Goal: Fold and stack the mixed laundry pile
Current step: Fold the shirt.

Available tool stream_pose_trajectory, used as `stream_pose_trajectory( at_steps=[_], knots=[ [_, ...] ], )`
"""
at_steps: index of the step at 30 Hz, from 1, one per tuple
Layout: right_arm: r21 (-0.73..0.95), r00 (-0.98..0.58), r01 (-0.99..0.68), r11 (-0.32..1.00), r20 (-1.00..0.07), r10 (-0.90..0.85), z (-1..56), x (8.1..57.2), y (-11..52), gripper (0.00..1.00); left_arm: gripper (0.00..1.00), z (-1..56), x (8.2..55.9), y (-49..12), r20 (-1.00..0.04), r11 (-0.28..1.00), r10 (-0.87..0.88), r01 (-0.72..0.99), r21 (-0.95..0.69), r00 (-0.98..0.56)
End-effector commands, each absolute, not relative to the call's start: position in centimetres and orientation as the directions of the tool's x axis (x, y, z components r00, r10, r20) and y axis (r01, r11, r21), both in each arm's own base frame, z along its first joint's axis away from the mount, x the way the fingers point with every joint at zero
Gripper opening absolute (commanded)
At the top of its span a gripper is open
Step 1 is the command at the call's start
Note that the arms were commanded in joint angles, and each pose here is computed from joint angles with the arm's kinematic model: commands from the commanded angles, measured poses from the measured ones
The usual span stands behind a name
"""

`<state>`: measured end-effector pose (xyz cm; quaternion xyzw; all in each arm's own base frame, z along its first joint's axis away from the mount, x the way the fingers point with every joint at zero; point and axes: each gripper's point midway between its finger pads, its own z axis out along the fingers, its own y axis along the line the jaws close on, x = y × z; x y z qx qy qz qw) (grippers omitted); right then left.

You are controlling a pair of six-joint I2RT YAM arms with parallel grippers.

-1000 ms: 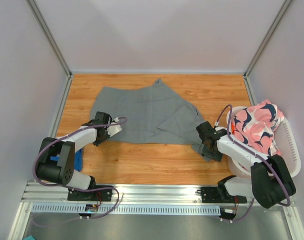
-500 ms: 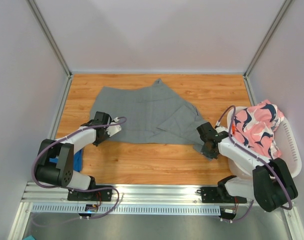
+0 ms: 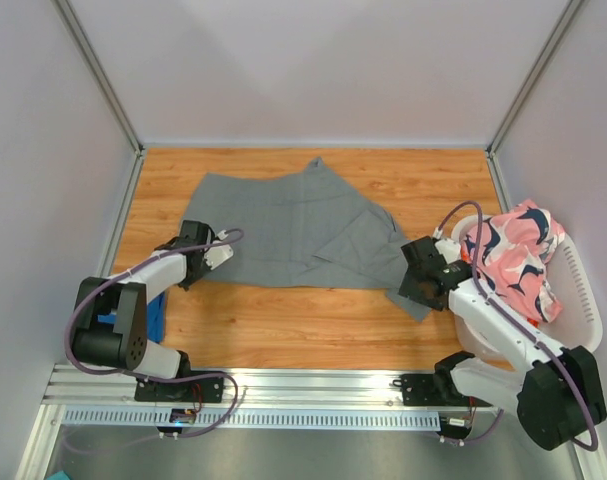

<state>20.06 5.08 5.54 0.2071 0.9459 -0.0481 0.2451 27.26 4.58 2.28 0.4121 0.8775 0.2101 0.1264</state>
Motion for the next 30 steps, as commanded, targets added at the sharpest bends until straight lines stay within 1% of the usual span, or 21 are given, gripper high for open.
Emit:
stream_pose_trajectory(
  at_steps=[1, 2, 3, 4, 5, 6, 8, 9, 10, 12, 13, 16, 18, 20, 23, 25, 27, 30],
  knots=[
    [0.025, -0.743, 0.472, 0.881, -0.526, 0.413, 8.8, 21.8, 4.6, 0.6, 0.17, 3.9, 28.7, 3.7, -0.128, 0.603, 0.768, 0.64, 0.477, -0.628],
    [0.028, -0.744, 0.513, 0.858, -0.485, 0.46, 8.6, 20.8, 4.6, 0.59, 0.17, 4.2, 28.7, 3.4, -0.145, 0.614, 0.762, 0.633, 0.471, -0.631],
    [0.095, -0.702, 0.572, 0.815, -0.456, 0.546, 8.6, 20.8, 5.5, 0.6, 0.17, 4.3, 28.7, 3.3, -0.159, 0.629, 0.752, 0.624, 0.463, -0.64],
    [0.167, -0.694, 0.582, 0.796, -0.408, 0.593, 8.8, 20.7, 6.9, 0.62, 0.18, 4.5, 28.6, 3.1, -0.167, 0.634, 0.75, 0.624, 0.456, -0.64],
    [0.229, -0.654, 0.611, 0.758, -0.393, 0.647, 9.2, 21.3, 7.7, 0.63, 0.19, 4.6, 28.5, 3.0, -0.171, 0.638, 0.748, 0.623, 0.452, -0.642],
    [0.297, -0.584, 0.665, 0.685, -0.364, 0.725, 9.7, 21.9, 8.4, 0.64, 0.19, 4.6, 28.4, 2.9, -0.177, 0.645, 0.742, 0.618, 0.449, -0.646],
    [0.405, -0.482, 0.694, 0.595, -0.353, 0.802, 10.8, 23.6, 9.2, 0.64, 0.21, 4.7, 28.2, 2.7, -0.185, 0.656, 0.736, 0.617, 0.435, -0.651],
    [0.455, -0.37, 0.744, 0.49, -0.33, 0.868, 11.2, 24.5, 9.0, 0.64, 0.21, 4.9, 28.1, 2.6, -0.196, 0.671, 0.723, 0.608, 0.425, -0.662],
    [0.497, -0.316, 0.748, 0.44, -0.316, 0.895, 11.4, 25.3, 9.2, 0.64, 0.22, 4.9, 28.1, 2.3, -0.206, 0.679, 0.719, 0.607, 0.413, -0.664],
    [0.51, -0.234, 0.781, 0.361, -0.297, 0.926, 10.4, 25.8, 8.9, 0.64, 0.22, 5.0, 27.8, 2.1, -0.213, 0.697, 0.703, 0.599, 0.394, -0.679],
    [0.519, -0.168, 0.797, 0.309, -0.301, 0.939, 10.2, 26.2, 8.3, 0.64, 0.22, 5.4, 27.9, 1.9, -0.23, 0.712, 0.69, 0.586, 0.386, -0.687],
    [0.47, -0.106, 0.842, 0.265, -0.337, 0.935, 8.5, 25.9, 7.0, 0.67, 0.23, 6.3, 28.0, 1.7, -0.253, 0.724, 0.68, 0.573, 0.385, -0.689],
    [0.428, -0.089, 0.867, 0.255, -0.37, 0.925, 7.3, 25.5, 6.2, 0.68, 0.23, 6.9, 28.0, 1.6, -0.268, 0.727, 0.677, 0.568, 0.386, -0.685],
    [0.423, -0.074, 0.872, 0.245, -0.38, 0.922, 6.7, 25.6, 6.0, 0.69, 0.24, 7.2, 28.0, 1.5, -0.275, 0.73, 0.675, 0.564, 0.387, -0.685],
    [0.399, -0.048, 0.885, 0.238, -0.431, 0.901, 5.6, 25.8, 5.0, 0.7, 0.24, 7.6, 28.1, 1.5, -0.275, 0.731, 0.674, 0.563, 0.386, -0.686],
    [0.367, -0.044, 0.895, 0.253, -0.492, 0.87, 5.3, 25.9, 3.9, 0.7, 0.24, 7.8, 28.2, 1.4, -0.28, 0.731, 0.674, 0.562, 0.387, -0.684],
    [0.347, -0.04, 0.903, 0.255, -0.522, 0.852, 4.9, 26.0, 3.4, 0.74, 0.24, 7.9, 28.3, 1.4, -0.281, 0.731, 0.674, 0.563, 0.385, -0.683],
    [0.333, -0.048, 0.905, 0.266, -0.541, 0.84, 4.4, 26.2, 3.2, 0.74, 0.23, 7.9, 28.2, 1.4, -0.281, 0.732, 0.673, 0.562, 0.384, -0.685]
  ],
)
